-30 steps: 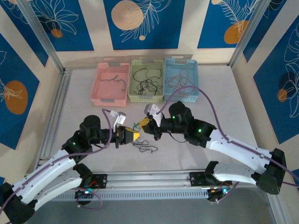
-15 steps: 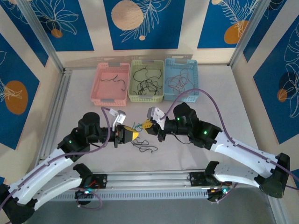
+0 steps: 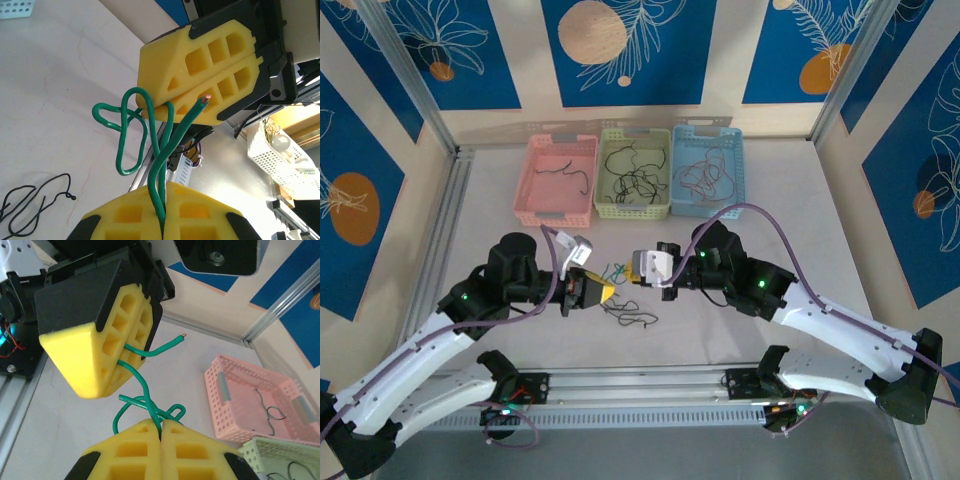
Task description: Untangle the cables
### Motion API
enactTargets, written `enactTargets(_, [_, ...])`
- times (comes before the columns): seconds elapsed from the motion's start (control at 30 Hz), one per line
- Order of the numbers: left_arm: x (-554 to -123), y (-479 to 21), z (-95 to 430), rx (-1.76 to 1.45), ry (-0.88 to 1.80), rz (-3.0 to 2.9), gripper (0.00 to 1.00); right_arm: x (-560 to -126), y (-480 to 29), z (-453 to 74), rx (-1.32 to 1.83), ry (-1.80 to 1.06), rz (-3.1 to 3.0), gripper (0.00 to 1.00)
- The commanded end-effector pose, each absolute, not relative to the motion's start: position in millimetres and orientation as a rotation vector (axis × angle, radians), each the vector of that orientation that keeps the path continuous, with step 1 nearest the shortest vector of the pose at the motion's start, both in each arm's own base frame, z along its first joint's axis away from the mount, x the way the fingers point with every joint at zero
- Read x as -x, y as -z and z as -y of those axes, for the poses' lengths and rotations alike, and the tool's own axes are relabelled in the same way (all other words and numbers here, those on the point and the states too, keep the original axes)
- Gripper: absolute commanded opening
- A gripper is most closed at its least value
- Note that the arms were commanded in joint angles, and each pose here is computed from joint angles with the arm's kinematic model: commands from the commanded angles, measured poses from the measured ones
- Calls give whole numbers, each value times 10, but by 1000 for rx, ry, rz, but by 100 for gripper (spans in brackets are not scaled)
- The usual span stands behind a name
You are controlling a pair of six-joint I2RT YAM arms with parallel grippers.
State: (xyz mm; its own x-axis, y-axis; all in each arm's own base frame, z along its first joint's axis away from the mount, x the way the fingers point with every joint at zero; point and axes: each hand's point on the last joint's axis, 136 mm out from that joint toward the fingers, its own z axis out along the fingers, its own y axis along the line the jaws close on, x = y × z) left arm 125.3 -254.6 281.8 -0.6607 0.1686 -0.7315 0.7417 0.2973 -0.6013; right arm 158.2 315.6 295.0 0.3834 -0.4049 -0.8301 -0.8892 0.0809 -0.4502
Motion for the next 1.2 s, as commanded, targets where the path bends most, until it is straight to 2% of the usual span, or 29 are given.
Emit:
enactTargets(0.0, [-1021, -2734, 2435, -856, 1402, -2111, 0, -1874, -3105, -2904, 1467, -284, -1184, 0])
enactTargets(0.2, [-1017, -2704, 2418, -852, 1391, -2124, 0, -1866, -3126, -2884, 1461, -252, -1129, 0])
enactTargets(0.27, [-1026, -2696, 2411, -843, 1385, -2126, 12, -1862, -3130, -2872, 1448, -265, -1141, 0])
enactTargets(0.33, [-1036, -2707, 2413, -837, 1383, -2120, 34, -1832, -3125, -2864, 1442, -292, -1147, 0])
enactTargets(0.47, [-1066, -2789, 2423, -834, 1377, -2092, 56, -1822, -3070, -2849, 1436, -315, -1173, 0])
enactTargets(0.6, [-1139, -2908, 2433, -822, 1345, -2061, 70, -1805, -2994, -2838, 1454, -324, -1195, 0])
enactTargets(0.87, [-1502, -3338, 2387, -776, 1113, -1973, 83, -1724, -2890, -2849, 1492, -378, -1229, 0])
enactTargets(1.17, [-1750, -3276, 2712, -893, 1108, -1983, 84, -1678, -2869, -2859, 1498, -416, -1242, 0])
